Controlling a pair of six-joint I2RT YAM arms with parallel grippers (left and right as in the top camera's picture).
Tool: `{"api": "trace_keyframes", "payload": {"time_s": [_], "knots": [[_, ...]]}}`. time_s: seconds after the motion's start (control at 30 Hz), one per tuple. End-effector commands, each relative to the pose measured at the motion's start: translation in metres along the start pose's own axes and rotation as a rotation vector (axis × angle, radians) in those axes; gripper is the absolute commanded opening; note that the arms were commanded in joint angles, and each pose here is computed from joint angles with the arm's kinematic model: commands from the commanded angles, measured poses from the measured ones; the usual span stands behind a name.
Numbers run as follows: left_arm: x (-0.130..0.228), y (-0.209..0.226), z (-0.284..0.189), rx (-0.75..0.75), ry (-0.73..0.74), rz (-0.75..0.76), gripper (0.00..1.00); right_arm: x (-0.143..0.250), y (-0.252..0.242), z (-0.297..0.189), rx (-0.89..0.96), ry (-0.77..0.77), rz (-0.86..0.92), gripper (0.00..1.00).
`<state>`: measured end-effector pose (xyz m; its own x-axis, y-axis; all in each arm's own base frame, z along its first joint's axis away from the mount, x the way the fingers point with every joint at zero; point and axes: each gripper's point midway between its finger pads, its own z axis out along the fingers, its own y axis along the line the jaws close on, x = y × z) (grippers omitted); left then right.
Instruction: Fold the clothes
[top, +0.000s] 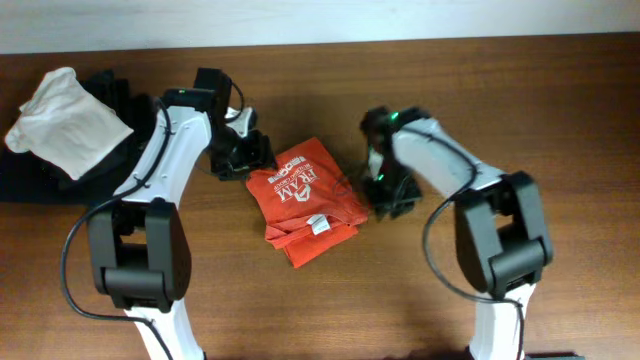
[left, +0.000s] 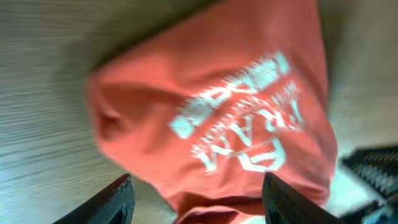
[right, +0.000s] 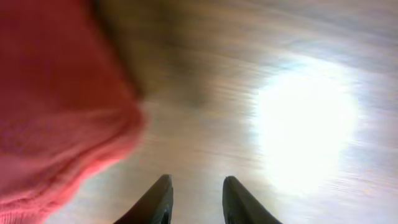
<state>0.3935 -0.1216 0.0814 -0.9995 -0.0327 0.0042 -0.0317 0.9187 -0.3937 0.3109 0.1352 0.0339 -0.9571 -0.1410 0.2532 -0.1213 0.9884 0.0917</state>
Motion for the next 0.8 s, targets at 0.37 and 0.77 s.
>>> {"api": "trace_keyframes", "payload": {"time_s": [0.37,0.77], "knots": [[0.137,-0.066,0.096,-0.005,0.360,0.237,0.57,-0.005,-0.065,-0.044,0.024,-0.039,0.149,0.31],[0.131,-0.055,0.046,-0.138,0.297,0.200,0.44,-0.005,-0.068,-0.044,0.030,-0.040,0.153,0.31]]}}
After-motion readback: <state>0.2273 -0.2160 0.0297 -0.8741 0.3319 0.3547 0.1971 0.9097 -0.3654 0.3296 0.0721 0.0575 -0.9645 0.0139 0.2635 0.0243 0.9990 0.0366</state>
